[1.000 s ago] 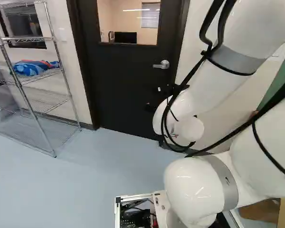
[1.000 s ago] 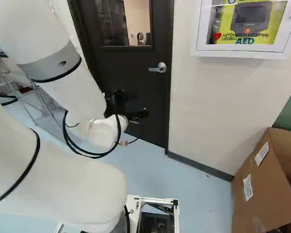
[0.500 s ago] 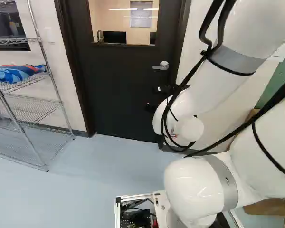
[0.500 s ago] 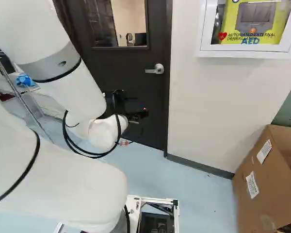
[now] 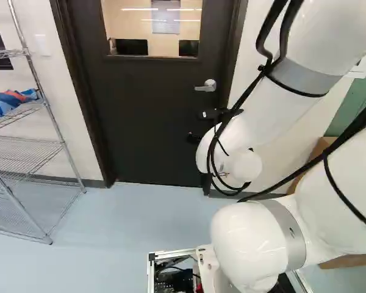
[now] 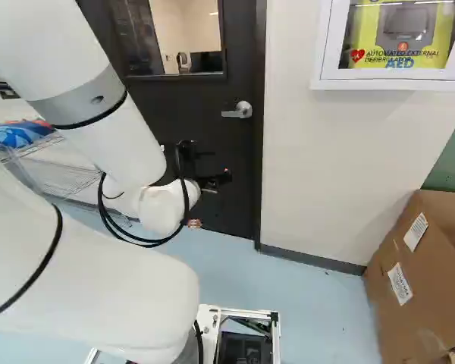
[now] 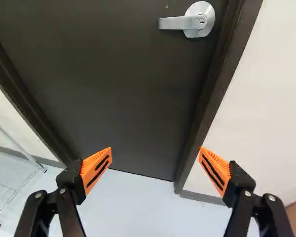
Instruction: Open the door and move inside
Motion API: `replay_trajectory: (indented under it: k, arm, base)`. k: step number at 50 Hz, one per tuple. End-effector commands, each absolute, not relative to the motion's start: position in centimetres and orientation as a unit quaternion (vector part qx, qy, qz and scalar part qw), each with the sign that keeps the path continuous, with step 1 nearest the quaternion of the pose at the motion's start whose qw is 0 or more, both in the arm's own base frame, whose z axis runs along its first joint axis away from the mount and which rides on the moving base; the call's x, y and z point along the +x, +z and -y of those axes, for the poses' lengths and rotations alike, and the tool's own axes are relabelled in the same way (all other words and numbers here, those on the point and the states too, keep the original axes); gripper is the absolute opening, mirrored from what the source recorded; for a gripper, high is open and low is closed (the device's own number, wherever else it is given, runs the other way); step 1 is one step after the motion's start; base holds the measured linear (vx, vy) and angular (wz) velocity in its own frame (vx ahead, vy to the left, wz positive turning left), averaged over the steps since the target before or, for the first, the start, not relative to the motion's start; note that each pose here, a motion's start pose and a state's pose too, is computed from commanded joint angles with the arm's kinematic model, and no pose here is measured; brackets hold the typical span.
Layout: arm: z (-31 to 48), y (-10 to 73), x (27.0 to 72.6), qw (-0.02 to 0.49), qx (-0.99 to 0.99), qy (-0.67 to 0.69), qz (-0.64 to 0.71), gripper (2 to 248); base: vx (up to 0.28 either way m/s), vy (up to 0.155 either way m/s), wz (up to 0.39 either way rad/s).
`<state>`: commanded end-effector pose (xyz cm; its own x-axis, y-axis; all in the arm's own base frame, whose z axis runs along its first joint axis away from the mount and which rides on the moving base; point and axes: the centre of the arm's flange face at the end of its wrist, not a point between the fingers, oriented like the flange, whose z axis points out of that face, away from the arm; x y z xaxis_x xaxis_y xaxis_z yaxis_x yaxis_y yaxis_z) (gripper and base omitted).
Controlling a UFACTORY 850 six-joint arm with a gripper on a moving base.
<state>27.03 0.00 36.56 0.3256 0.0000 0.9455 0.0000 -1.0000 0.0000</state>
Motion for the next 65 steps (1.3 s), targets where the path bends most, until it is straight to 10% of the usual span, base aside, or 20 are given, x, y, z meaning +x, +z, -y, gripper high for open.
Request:
replay_trajectory:
  k: [65]
  arm:
    - [-0.07, 36.56, 27.03, -0.001, 0.814, 0.581, -0.001, 247]
  base:
    - [0.098, 0.098, -0.103]
